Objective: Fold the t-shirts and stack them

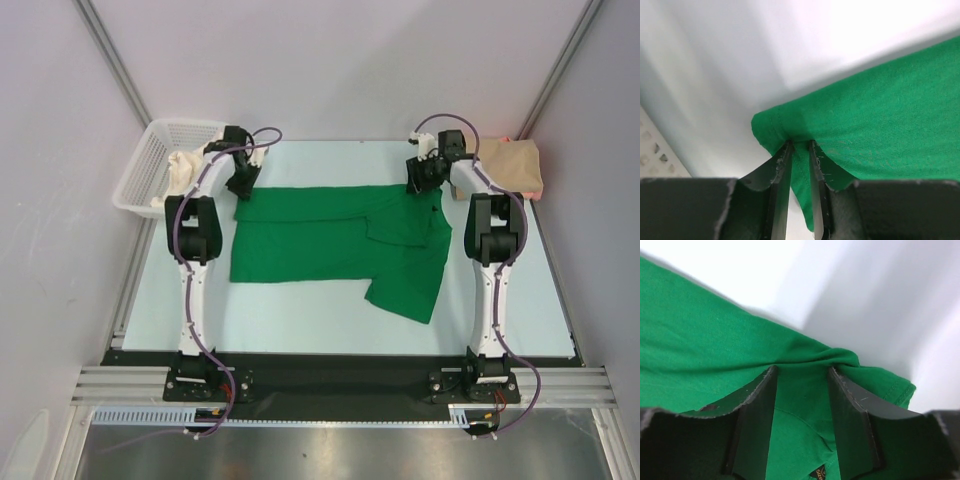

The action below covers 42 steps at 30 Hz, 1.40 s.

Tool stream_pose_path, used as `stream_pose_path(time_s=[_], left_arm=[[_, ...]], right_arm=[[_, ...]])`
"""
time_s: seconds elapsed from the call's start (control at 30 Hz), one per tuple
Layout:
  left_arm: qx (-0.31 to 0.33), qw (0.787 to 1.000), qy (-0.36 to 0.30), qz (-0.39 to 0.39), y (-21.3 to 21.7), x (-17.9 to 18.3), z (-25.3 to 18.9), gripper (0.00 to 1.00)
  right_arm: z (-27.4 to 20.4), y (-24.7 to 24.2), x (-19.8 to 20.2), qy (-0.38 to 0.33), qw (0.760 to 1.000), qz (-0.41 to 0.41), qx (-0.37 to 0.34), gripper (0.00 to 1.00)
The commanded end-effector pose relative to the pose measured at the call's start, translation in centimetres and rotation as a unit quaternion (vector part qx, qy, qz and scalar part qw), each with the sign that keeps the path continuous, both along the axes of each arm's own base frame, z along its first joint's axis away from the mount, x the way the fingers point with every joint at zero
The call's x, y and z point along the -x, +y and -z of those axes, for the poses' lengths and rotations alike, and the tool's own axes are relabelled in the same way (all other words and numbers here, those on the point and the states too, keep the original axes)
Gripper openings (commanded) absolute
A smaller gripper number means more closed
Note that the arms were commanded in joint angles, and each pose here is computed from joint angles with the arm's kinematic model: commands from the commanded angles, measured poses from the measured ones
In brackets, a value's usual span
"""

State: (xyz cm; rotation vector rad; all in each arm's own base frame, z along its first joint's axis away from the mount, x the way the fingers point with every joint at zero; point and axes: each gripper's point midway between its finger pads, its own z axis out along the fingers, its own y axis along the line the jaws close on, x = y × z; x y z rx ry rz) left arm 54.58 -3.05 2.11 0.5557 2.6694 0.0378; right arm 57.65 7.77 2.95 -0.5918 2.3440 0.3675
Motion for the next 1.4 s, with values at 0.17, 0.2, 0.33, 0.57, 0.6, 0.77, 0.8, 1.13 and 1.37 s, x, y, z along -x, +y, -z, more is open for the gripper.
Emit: stream_pose_path(time_s=[0.17, 0.2, 0.33, 0.57, 0.6, 0.77, 0.8, 1.13, 1.37], left_arm=[[0.014, 0.992, -0.125, 0.003, -1.5, -2.6, -9.2, 0.33], [0.017, 0.99, -0.137, 0.011, -3.0, -2.4, -10.4, 0.34], [0.021, 0.98, -0.197, 0.019, -6.1, -0.5, -17.5, 0.36], [0.035, 0.979, -0.197, 0.046, -8.4, 6.2, -20.6, 0.36], [0.032, 0.984, -0.17, 0.049, -8.1, 7.7, -18.5, 0.36], [0.083, 0.987, -0.121, 0.059, -7.7, 13.2, -16.2, 0.43], [0.109, 0.988, -0.092, 0.06, -7.7, 14.7, -14.8, 0.43], [0.128, 0.99, -0.036, 0.047, -6.6, 19.4, -11.6, 0.42], [0.112, 0.993, -0.03, 0.025, -5.1, 20.0, -10.0, 0.41]], right_arm=[[-7.5, 1.6, -3.5, -0.113, 0.993, -0.02, 0.006, 0.56], [-11.1, 1.6, -3.6, -0.145, 0.989, -0.018, 0.001, 0.59], [-16.5, 1.7, -1.1, -0.186, 0.982, -0.022, -0.005, 0.64], [-15.8, 2.9, 9.9, -0.187, 0.968, -0.154, 0.069, 0.66], [-14.7, 2.9, 11.8, -0.184, 0.961, -0.187, 0.089, 0.66], [-11.0, 3.6, 22.3, -0.148, 0.94, -0.284, 0.12, 0.64], [-8.8, 3.3, 25.5, -0.104, 0.937, -0.31, 0.123, 0.62], [-4.8, 0.3, 36.2, -0.097, 0.875, -0.426, 0.208, 0.59], [-2.5, -0.2, 39.6, -0.035, 0.859, -0.472, 0.195, 0.56]])
